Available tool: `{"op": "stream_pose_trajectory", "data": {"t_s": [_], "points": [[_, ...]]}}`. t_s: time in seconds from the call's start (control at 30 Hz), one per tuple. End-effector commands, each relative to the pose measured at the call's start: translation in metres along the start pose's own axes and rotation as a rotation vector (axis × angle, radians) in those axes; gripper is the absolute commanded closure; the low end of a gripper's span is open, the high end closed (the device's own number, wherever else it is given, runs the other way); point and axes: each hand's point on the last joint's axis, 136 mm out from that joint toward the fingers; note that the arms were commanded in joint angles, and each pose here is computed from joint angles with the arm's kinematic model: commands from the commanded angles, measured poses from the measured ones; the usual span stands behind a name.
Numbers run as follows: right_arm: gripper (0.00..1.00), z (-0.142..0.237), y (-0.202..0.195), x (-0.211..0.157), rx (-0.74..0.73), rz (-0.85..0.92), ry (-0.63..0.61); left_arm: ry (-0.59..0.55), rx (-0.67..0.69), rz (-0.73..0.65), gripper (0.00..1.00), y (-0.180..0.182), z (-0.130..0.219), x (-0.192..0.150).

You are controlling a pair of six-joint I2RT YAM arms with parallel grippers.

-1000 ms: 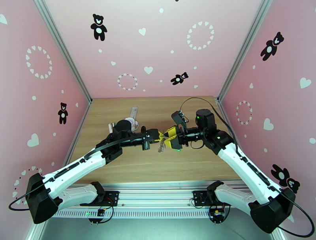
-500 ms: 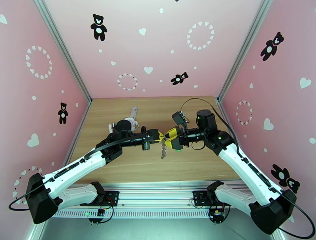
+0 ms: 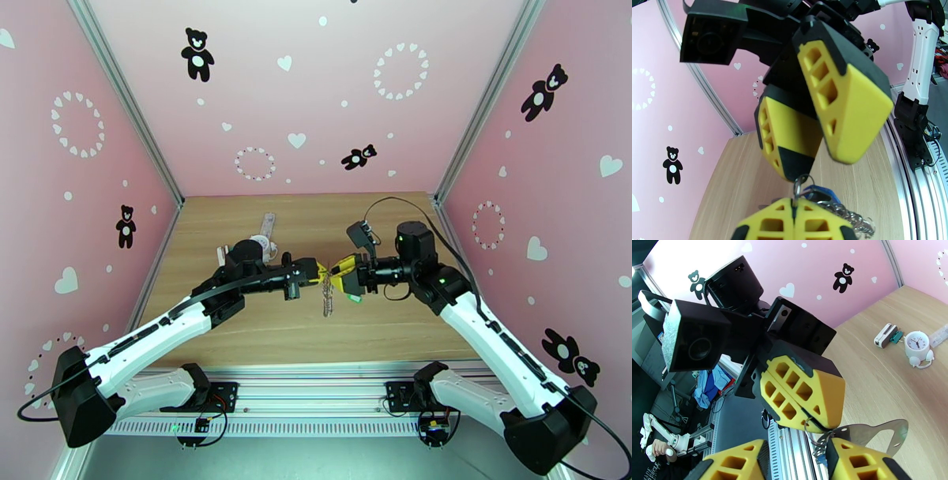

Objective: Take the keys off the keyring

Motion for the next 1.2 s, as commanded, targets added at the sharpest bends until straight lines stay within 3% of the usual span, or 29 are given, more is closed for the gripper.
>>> {"op": "stream_pose_trajectory", "data": {"t_s": [0.0,0.8,1.17], "points": [[0.59,-0.001,0.003,0.001,-0.010,0.001,-0.017,-0.011,0.058,-0.036,0.98,0.019,0.003,0.012],[0.83,-0.006,-0.009,-0.006,-0.102,-0.002,-0.012,-0.015,0.104,-0.033,0.98,0.029,0.002,0.013],[0.87,-0.008,-0.015,-0.010,-0.129,-0.001,-0.008,-0.018,0.114,-0.031,0.97,0.032,0.002,0.015]]}}
Point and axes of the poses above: each hand's point on the last joint's axis, 136 mm out from that joint toward the fingers, its own z axis back along the fingers, its own y axis along the line the jaws close on, x = y × z, and after that the axes turned 13 degrees about -z, right-handed
